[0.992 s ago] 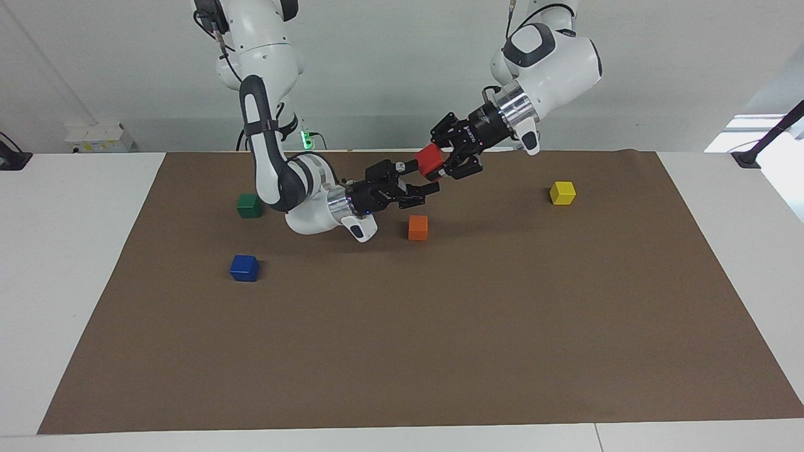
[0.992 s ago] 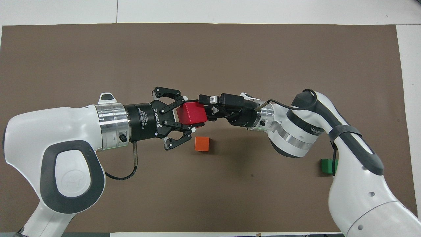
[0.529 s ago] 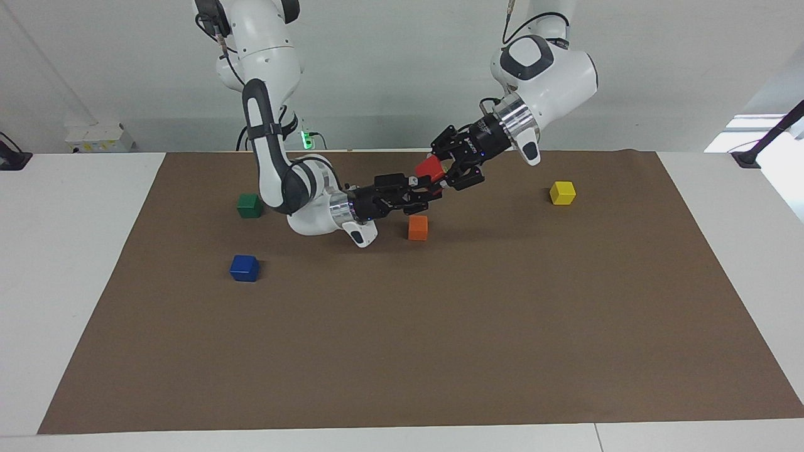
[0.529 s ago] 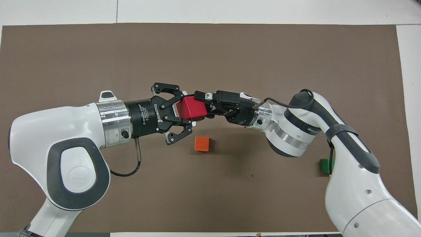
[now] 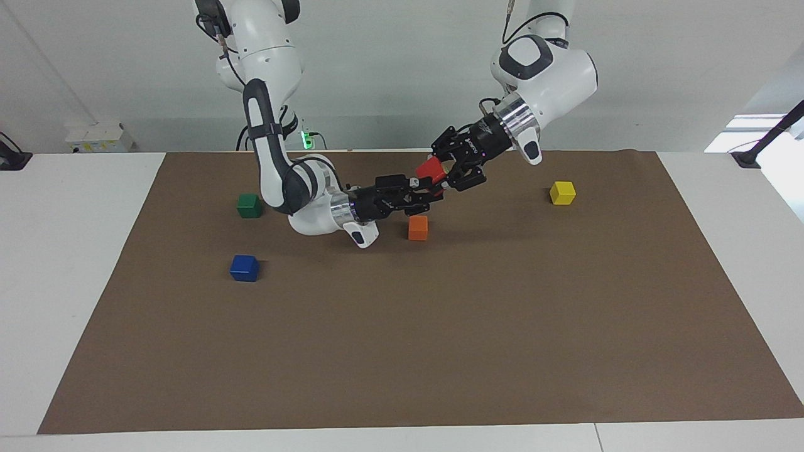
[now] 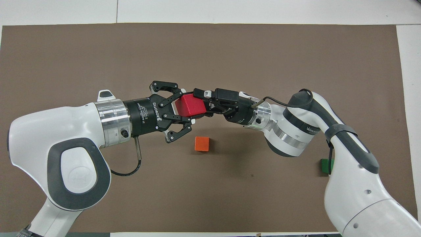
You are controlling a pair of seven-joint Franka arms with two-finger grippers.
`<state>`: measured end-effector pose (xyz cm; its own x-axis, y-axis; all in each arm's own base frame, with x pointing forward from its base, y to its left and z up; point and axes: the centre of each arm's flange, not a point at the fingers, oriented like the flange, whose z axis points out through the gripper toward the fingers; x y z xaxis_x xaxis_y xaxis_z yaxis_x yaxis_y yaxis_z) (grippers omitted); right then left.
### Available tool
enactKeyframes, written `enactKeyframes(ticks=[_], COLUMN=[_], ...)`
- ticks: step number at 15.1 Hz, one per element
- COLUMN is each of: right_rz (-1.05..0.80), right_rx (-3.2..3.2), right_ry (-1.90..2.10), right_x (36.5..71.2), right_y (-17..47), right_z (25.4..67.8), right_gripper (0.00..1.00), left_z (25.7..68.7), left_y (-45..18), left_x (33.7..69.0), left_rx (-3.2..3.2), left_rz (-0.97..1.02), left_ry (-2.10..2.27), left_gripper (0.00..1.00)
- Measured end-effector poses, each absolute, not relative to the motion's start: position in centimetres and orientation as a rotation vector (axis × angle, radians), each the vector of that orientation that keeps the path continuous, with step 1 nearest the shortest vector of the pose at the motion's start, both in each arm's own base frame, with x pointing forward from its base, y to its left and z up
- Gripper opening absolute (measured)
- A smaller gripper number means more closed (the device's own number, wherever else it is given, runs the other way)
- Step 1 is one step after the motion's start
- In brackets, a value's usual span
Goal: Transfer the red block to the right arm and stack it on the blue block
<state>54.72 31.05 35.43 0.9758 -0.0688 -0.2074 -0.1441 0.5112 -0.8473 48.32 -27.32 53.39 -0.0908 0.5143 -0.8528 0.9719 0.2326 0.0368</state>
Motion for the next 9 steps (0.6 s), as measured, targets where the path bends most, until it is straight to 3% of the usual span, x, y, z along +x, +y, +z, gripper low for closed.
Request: enactKeyframes(ticks=[2,4,9], right_rz=[0.055,0.057,0.076], right_rx=[-1.03,-1.037,-1.048], right_ry=[0.212,0.212,0.238], right_x=[54.5,54.5,55.2], right_y=[32.0,32.6,32.7], right_z=[36.0,36.3,37.2], right_gripper=[0.55,0.55,0.55], left_z=[53.9,54.5,56.5], left_y=[-27.5,-27.4,-25.6], left_x=[48.4,48.4,48.0], left_rx=[1.385,1.382,1.433], left_rz=[-0.722,-0.712,-0.708], left_ry=[1.712,1.699,1.671], left_gripper=[0.76,1.0,1.0])
